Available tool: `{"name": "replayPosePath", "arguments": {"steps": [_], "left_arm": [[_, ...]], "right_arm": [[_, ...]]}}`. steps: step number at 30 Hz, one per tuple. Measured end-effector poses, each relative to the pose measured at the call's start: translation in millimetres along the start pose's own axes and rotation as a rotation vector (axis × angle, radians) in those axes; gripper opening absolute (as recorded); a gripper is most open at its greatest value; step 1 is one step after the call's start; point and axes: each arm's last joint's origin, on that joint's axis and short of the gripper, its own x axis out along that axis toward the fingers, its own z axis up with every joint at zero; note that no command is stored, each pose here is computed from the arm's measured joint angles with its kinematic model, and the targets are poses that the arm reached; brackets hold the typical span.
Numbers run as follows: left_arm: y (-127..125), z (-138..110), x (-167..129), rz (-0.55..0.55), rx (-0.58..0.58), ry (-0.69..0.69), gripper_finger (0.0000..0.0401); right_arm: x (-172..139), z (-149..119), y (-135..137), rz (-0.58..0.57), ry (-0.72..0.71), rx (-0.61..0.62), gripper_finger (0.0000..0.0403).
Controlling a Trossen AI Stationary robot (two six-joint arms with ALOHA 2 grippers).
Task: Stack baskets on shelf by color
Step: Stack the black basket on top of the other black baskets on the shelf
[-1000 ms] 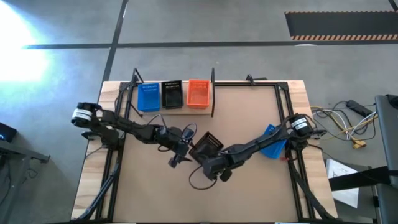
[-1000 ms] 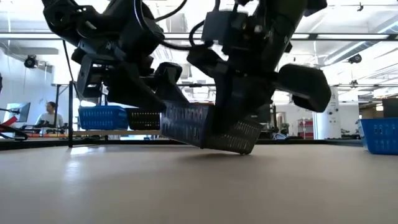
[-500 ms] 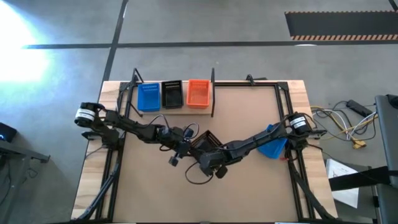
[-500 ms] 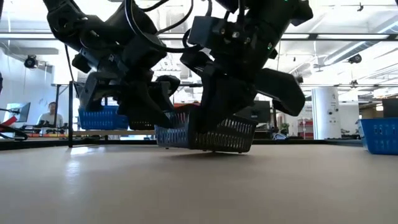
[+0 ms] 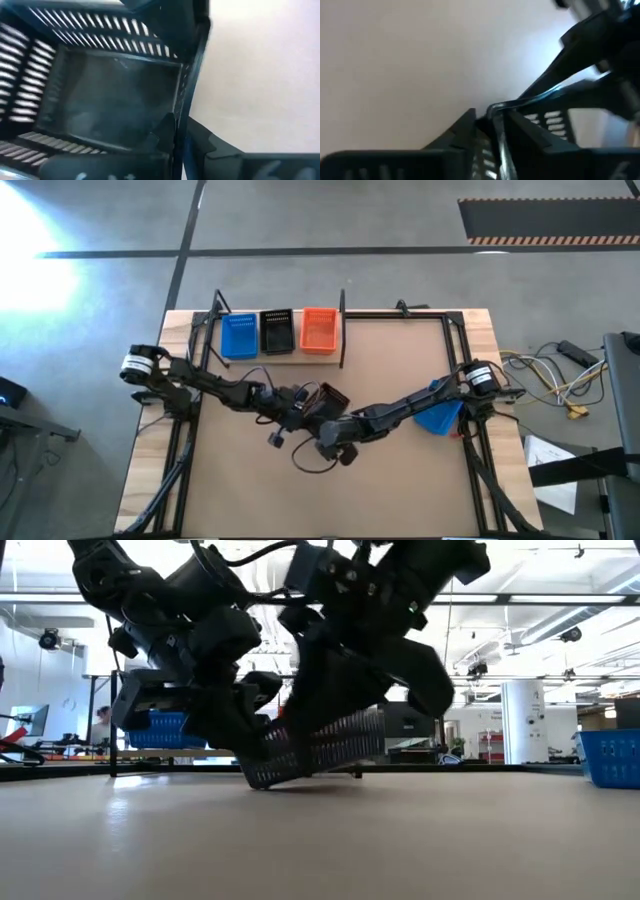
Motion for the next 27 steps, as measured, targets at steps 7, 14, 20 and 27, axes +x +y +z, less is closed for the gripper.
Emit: {"name": "replayPosePath", "arguments": {"steps": [7,14,20,27], "left_arm": [[0.0,-0.6,-2.4,0.051,-0.074,0.039,0.0001],[-0.3,21.5,-37.0,0.197,-0.162,0.07,0.0001],[0.4,49.9,-93.7,0.334,-0.247,0.076,0.0],[32.9,53.2,-149.4,0.571,-0.31,0.085,0.0]], "right_arm": [[-11.8,13.5,-13.0,-0.091,-0.087,0.046,0.0155],[-39.5,-4.1,-0.1,-0.056,0.033,0.27,0.0122],[-61.3,-21.6,33.2,-0.085,-0.002,0.437,0.0077],[-66.7,-52.4,80.4,-0.272,-0.045,0.557,0.0039]]}}
